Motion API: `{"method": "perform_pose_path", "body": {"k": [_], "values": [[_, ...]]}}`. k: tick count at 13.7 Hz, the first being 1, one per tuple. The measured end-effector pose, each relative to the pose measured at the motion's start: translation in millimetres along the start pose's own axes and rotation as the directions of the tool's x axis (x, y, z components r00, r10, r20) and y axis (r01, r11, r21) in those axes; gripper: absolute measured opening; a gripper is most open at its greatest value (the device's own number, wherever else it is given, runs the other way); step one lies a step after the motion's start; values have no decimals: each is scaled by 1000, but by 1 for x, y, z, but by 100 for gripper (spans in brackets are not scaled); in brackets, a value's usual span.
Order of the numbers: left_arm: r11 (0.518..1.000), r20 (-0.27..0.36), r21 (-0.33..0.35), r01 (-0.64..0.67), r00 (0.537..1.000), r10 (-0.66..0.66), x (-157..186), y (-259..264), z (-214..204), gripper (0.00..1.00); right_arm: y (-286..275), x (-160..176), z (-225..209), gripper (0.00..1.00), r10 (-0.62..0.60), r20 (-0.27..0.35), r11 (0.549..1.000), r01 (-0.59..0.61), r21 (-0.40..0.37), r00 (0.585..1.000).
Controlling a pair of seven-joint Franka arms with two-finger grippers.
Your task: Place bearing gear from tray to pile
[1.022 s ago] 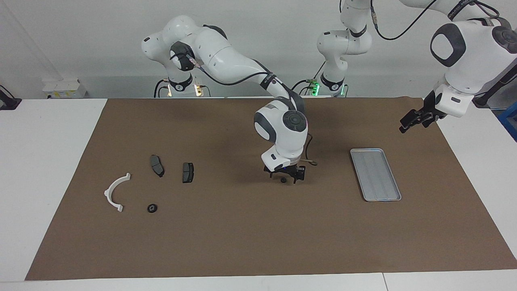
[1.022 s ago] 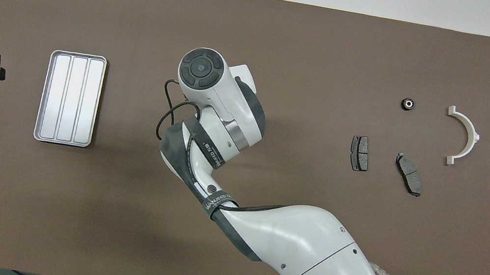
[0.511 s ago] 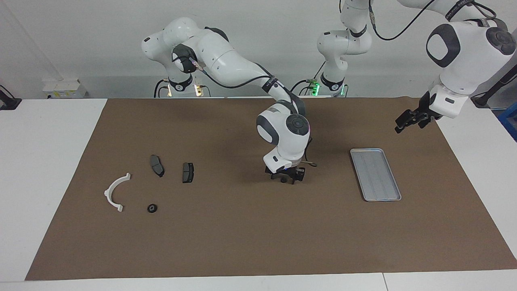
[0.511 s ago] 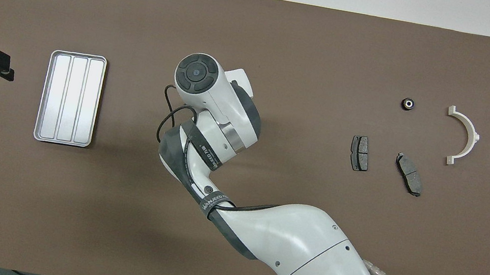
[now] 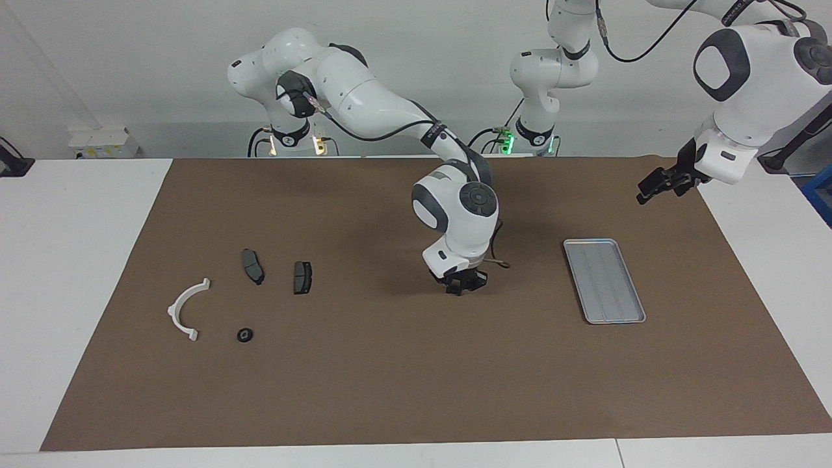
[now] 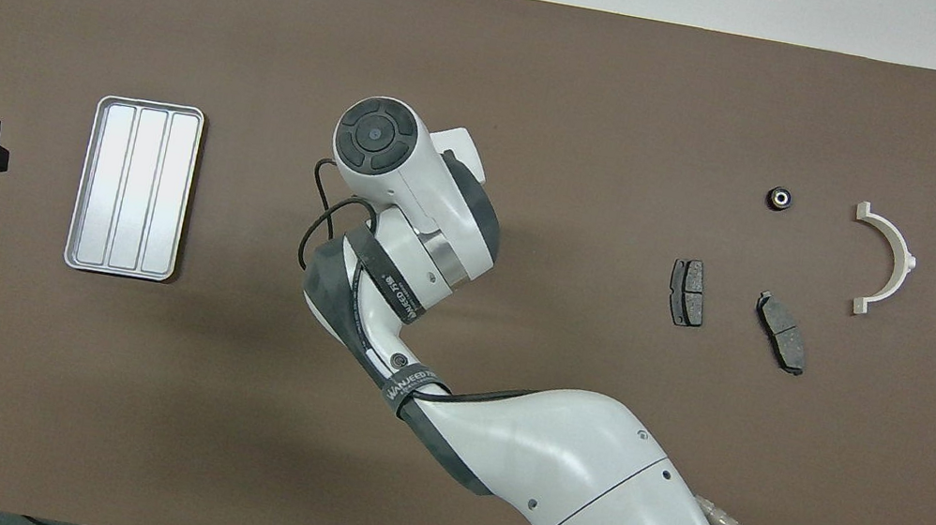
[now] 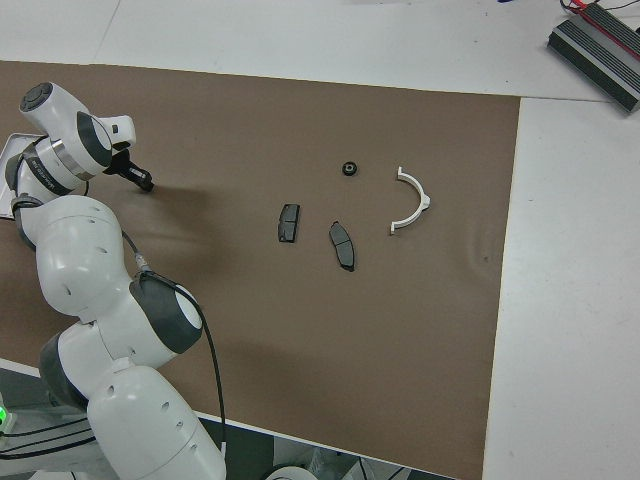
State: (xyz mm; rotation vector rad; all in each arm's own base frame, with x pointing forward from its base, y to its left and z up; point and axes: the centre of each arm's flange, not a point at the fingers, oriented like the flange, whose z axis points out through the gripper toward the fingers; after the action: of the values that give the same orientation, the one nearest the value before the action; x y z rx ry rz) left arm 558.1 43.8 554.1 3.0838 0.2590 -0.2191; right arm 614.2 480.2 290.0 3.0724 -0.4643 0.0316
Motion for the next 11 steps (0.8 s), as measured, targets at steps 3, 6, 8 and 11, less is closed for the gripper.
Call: {"method": "perform_pose_path", "body": {"k": [3, 6, 8, 11], "values": [[1000, 8, 0, -8, 1000, 8, -6, 3, -4, 100, 2, 2, 0, 24, 3, 0, 1000, -3, -2, 1000], [1000, 10, 0, -15, 1000, 15, -8, 7, -5, 100, 42, 47, -13, 24, -27, 18, 998, 28, -50, 999], [1000, 5, 0, -19, 1000, 19, -7, 9, -6, 100, 111, 109, -49, 24, -134, 45, 988, 137, -68, 990], [1000, -28, -2, -19, 999, 19, -4, 9, -10, 100, 218, 186, -71, 24, -279, 70, 957, 283, -58, 958]]}}
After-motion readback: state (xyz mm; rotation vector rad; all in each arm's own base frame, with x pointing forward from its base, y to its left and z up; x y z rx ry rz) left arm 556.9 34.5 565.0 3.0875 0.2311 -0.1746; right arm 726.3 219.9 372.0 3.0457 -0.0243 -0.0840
